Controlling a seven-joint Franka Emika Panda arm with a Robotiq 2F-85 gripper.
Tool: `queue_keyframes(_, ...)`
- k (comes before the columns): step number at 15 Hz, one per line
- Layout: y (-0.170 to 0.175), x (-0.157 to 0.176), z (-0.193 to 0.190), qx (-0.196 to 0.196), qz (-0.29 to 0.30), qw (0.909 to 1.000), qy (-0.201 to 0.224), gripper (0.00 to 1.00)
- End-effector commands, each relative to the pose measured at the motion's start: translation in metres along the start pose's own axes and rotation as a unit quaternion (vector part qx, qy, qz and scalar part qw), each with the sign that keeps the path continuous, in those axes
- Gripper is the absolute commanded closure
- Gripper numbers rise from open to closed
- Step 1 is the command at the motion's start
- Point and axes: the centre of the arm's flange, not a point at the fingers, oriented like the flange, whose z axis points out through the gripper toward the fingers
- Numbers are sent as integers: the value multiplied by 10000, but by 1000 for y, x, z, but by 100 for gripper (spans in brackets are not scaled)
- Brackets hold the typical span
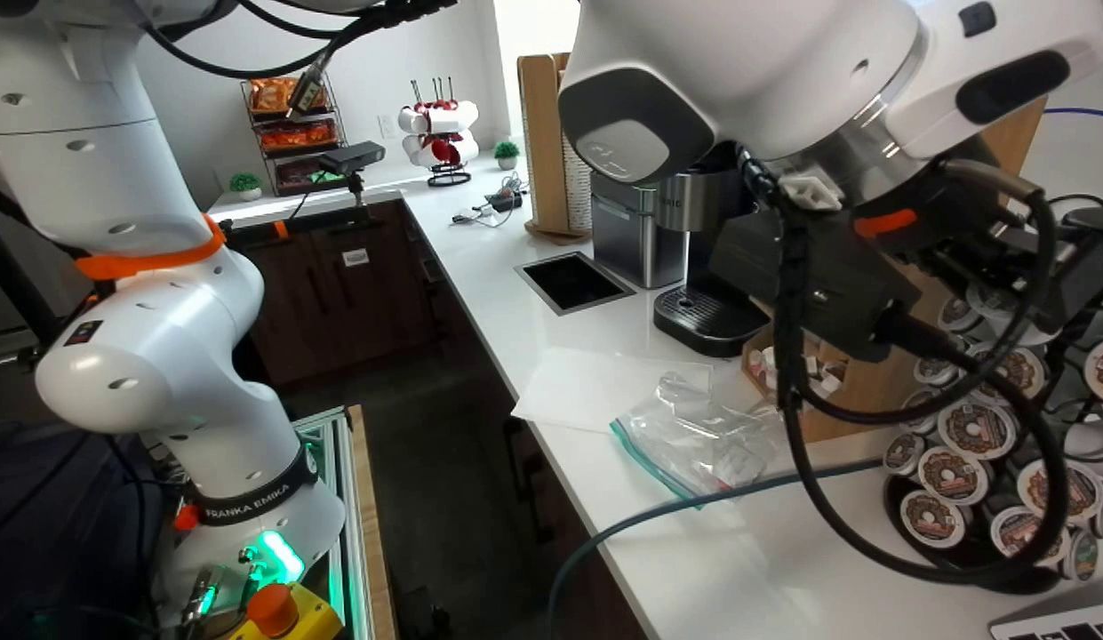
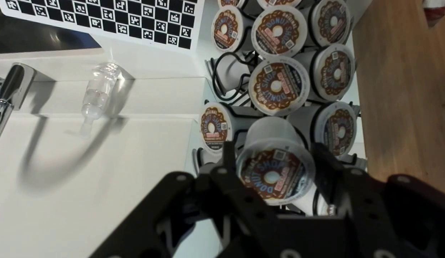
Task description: Turn the rotating rack to the right, then put the coffee pod on the rack
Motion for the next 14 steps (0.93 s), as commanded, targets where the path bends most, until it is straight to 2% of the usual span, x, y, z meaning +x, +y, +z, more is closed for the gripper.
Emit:
queue_keyframes(1, 12, -5, 12, 128, -53, 9999, 69, 71)
queue_keyframes(14, 10, -6, 13, 331, -140, 9990, 271, 71)
